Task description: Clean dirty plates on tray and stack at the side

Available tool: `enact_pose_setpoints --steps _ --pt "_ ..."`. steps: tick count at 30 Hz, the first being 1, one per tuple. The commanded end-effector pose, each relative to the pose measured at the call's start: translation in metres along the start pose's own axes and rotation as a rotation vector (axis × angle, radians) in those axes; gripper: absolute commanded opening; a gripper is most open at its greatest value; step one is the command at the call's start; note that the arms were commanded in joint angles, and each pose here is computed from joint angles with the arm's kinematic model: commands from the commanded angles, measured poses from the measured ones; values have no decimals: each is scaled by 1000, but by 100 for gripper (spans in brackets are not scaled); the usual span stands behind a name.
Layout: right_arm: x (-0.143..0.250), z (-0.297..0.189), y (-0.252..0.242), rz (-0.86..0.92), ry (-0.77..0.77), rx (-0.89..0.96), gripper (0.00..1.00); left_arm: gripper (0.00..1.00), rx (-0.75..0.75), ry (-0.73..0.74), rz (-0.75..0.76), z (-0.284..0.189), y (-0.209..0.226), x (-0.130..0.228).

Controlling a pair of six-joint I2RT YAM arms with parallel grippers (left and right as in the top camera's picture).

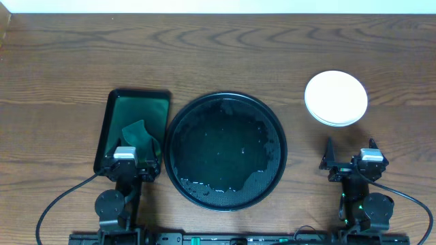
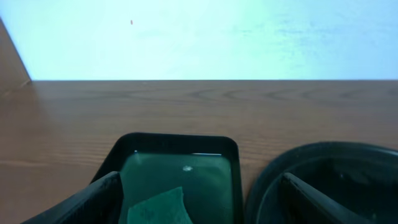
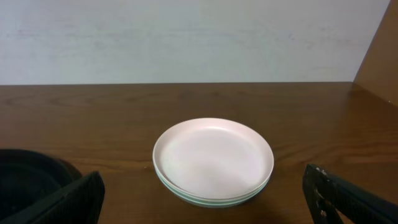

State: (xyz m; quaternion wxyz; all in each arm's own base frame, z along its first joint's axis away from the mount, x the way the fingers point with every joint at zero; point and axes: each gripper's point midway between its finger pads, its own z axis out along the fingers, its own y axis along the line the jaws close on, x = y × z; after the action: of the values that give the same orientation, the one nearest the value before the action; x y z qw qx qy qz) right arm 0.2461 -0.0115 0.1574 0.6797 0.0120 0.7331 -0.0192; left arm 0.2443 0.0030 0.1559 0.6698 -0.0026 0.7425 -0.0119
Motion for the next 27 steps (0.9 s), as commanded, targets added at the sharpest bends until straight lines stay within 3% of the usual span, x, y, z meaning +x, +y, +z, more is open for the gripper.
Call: enact_pose_setpoints --steps 1,18,23,27 --pt "1 0 -3 -14 -1 13 99 80 -89 23 -111 1 16 13" --pt "1 0 -3 -14 -1 13 99 80 -137 43 -126 0 24 19" --pt "1 0 -3 -14 -1 13 99 80 -113 51 -12 0 20 19" --pt "1 0 -3 -14 -1 13 99 80 -115 51 -9 0 20 19"
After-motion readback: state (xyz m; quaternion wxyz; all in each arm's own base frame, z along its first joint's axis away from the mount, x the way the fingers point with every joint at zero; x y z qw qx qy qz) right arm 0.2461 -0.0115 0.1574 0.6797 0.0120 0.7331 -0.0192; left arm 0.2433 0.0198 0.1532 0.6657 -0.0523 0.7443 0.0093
